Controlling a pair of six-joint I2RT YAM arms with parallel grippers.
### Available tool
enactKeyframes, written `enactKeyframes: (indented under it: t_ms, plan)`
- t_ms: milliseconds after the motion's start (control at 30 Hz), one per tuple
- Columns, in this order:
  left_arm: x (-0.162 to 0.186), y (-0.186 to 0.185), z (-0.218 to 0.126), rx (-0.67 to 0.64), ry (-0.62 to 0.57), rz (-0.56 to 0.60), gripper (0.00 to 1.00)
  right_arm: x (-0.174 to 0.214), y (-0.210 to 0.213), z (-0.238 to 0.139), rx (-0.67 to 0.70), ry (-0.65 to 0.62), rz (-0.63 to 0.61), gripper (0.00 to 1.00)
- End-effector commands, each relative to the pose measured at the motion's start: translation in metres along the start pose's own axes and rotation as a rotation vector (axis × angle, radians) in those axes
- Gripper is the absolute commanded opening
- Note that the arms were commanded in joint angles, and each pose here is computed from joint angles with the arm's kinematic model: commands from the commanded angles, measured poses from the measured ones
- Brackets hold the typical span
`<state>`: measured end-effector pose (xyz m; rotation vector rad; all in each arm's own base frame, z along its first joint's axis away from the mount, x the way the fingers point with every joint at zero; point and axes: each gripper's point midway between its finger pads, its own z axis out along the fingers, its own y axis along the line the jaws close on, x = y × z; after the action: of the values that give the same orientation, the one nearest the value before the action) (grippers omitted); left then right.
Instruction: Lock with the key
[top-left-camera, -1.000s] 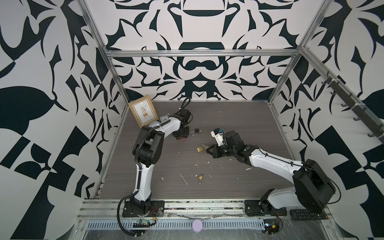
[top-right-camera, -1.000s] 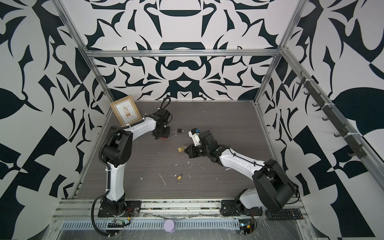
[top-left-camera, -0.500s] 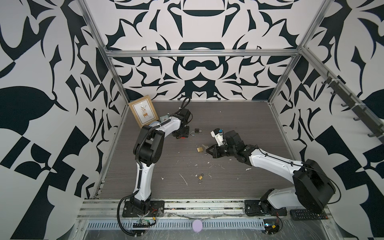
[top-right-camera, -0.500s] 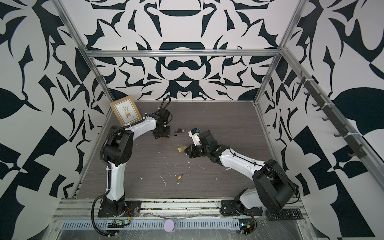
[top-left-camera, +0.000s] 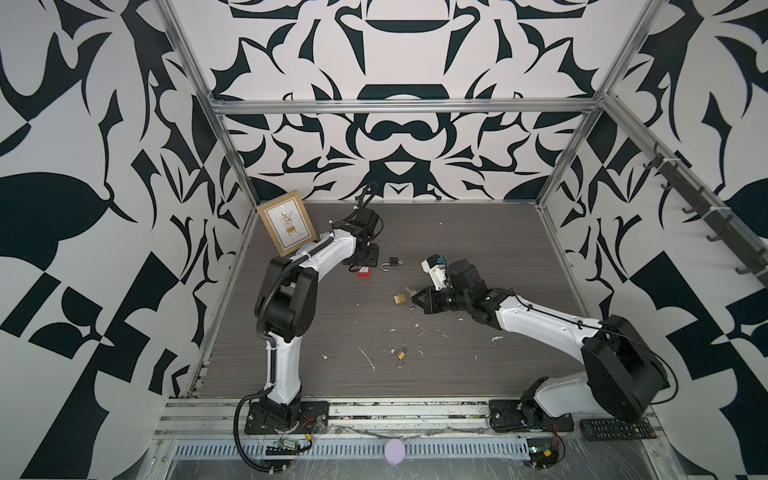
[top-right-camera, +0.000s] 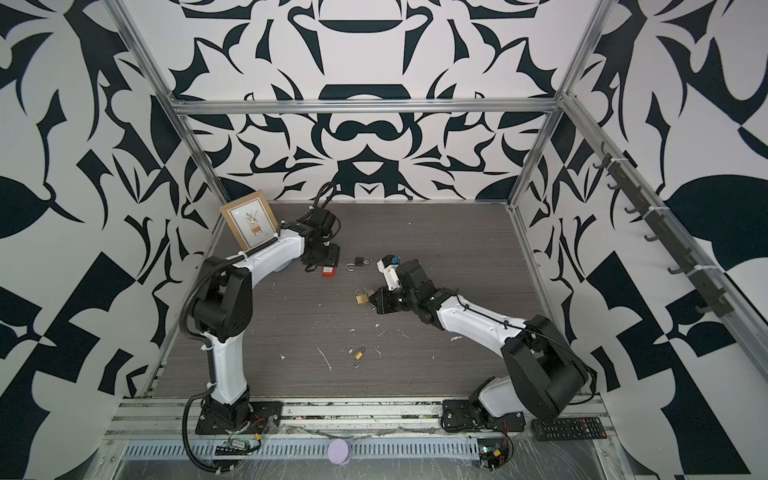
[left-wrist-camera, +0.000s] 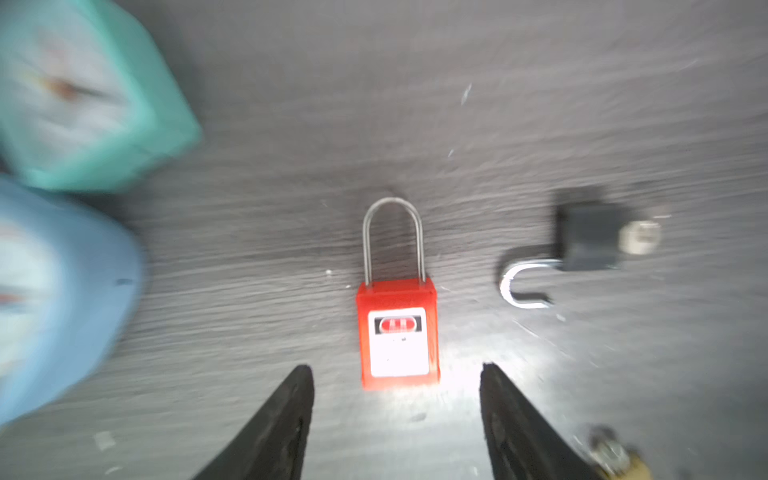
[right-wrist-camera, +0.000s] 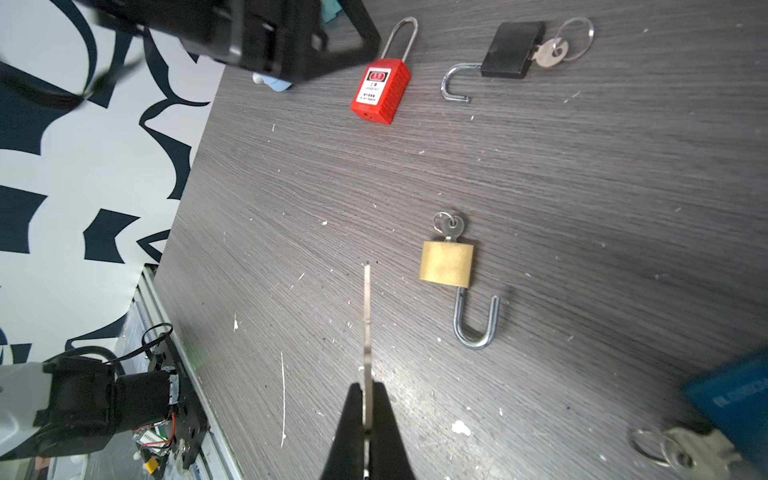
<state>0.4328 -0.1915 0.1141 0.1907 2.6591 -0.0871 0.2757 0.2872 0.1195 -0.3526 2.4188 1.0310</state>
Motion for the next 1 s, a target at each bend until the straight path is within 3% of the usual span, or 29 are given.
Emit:
enactKeyframes:
  t_ms: [0,167,367,600,967]
  plan:
    - [-0.026,0.013,-0.074,-0.005,-0.172,-0.019,0.75,-0.027,0.006,0.004,0.013,-0.047,0.004,0.00]
    - [-0.024,0.032,-0.145,-0.006,-0.374,-0.049,0.83,-0.043,0.008,0.020,0.028,-0.032,0.010,0.00]
    - [0.012,0.053,-0.194,0.006,-0.517,-0.054,0.97,-0.064,0.017,0.050,0.034,0.011,0.013,0.00]
    - [0.042,0.073,-0.205,-0.041,-0.574,-0.045,1.00,-0.084,0.021,0.093,0.056,0.076,0.056,0.00]
    - [0.044,0.070,-0.189,-0.043,-0.527,-0.032,1.00,-0.104,0.004,0.136,0.139,0.101,0.081,0.00]
